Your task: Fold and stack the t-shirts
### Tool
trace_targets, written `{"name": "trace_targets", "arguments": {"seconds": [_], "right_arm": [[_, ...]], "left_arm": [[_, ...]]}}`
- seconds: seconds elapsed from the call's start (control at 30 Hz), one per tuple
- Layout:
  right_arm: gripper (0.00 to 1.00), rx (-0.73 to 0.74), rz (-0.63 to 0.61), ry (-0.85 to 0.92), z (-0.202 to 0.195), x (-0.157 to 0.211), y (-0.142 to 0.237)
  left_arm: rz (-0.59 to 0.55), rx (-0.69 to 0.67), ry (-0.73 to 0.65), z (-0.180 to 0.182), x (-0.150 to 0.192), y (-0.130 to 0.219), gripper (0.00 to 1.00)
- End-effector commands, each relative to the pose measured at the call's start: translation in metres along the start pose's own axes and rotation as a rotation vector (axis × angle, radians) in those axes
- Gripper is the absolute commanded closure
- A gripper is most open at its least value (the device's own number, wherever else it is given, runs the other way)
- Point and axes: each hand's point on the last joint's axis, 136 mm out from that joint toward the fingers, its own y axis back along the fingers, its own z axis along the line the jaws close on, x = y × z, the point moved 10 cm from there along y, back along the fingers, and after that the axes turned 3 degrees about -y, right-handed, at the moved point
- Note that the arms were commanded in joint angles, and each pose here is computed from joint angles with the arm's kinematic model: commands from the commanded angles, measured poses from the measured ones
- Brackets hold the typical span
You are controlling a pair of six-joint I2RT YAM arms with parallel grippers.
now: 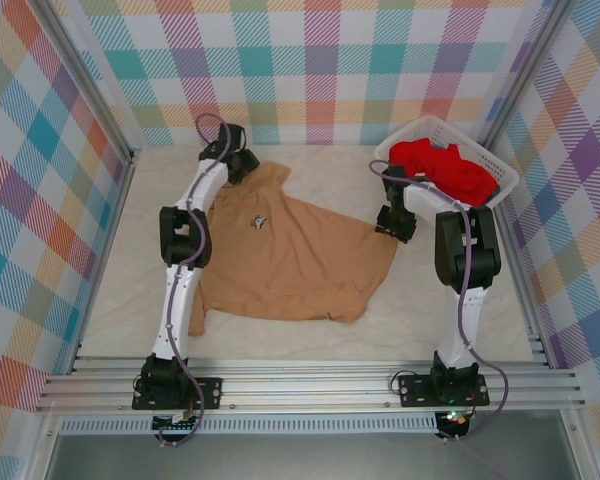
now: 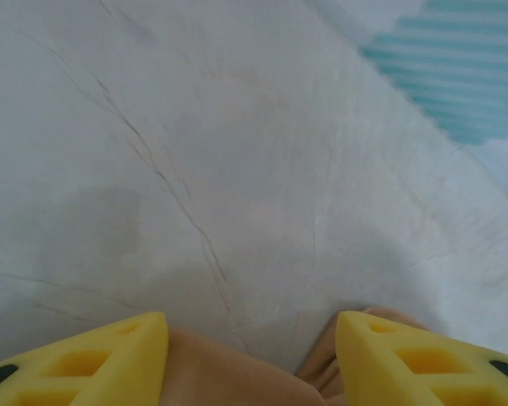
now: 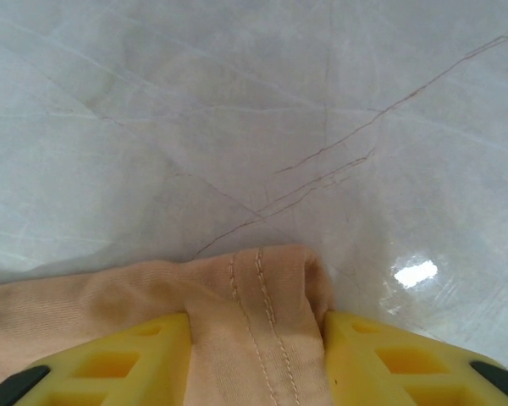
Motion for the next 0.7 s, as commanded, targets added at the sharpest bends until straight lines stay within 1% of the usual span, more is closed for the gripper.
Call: {"name": "trace_targets", "arguments": {"seconds": [0.0, 0.1, 0.13, 0.17, 0.2, 0.23, 0.27, 0.33, 0.37, 0.47, 0.5, 0.57, 0.67], "right_arm": [[0.54, -0.006, 0.083, 0.013, 0.001, 0.005, -0.012], [0.53, -0.002, 0.102, -0.001, 0.000, 0.007, -0.011], [0.53, -0.006, 0.109, -0.003, 0.000, 0.009, -0.012], [0.54, -0.010, 0.112, -0.005, 0.000, 0.009, -0.013], [0.55, -0.010, 0.120, -0.005, 0.000, 0.010, -0.015], [0.58, -0.006, 0.127, -0.004, 0.000, 0.010, -0.017], [0.60, 0.003, 0.134, -0.005, 0.000, 0.010, -0.019], [0.65, 0.009, 0.142, -0.005, -0.001, 0.011, -0.022], [0.71, 0.003, 0.142, -0.005, -0.001, 0.012, -0.022], [0.98, -0.032, 0.101, 0.000, 0.003, 0.009, -0.012], [1.00, -0.046, 0.073, 0.006, 0.005, 0.006, -0.005], [1.00, -0.096, -0.007, 0.026, 0.013, -0.004, 0.022], [1.00, -0.216, -0.133, 0.054, 0.032, -0.026, 0.071]], "left_arm": [[-0.066, 0.075, -0.090, -0.033, 0.000, 0.011, 0.42], [-0.030, 0.025, -0.109, -0.031, 0.013, 0.005, 0.44], [-0.010, -0.009, -0.117, -0.028, 0.019, 0.003, 0.46], [0.011, -0.028, -0.122, -0.025, 0.024, 0.000, 0.52], [0.032, -0.042, -0.125, -0.022, 0.028, -0.002, 0.63], [0.049, -0.062, -0.126, -0.019, 0.031, -0.003, 0.76], [0.061, -0.079, -0.131, -0.017, 0.033, -0.003, 0.86], [0.066, -0.090, -0.131, -0.017, 0.033, 0.001, 0.98], [0.060, -0.091, -0.132, -0.018, 0.030, 0.005, 1.00], [0.010, -0.071, -0.122, -0.029, 0.016, 0.027, 1.00], [-0.015, -0.059, -0.116, -0.033, 0.009, 0.037, 1.00], [-0.094, -0.026, -0.083, -0.043, -0.012, 0.066, 1.00], [-0.219, 0.068, 0.032, -0.049, -0.051, 0.110, 1.00]]}}
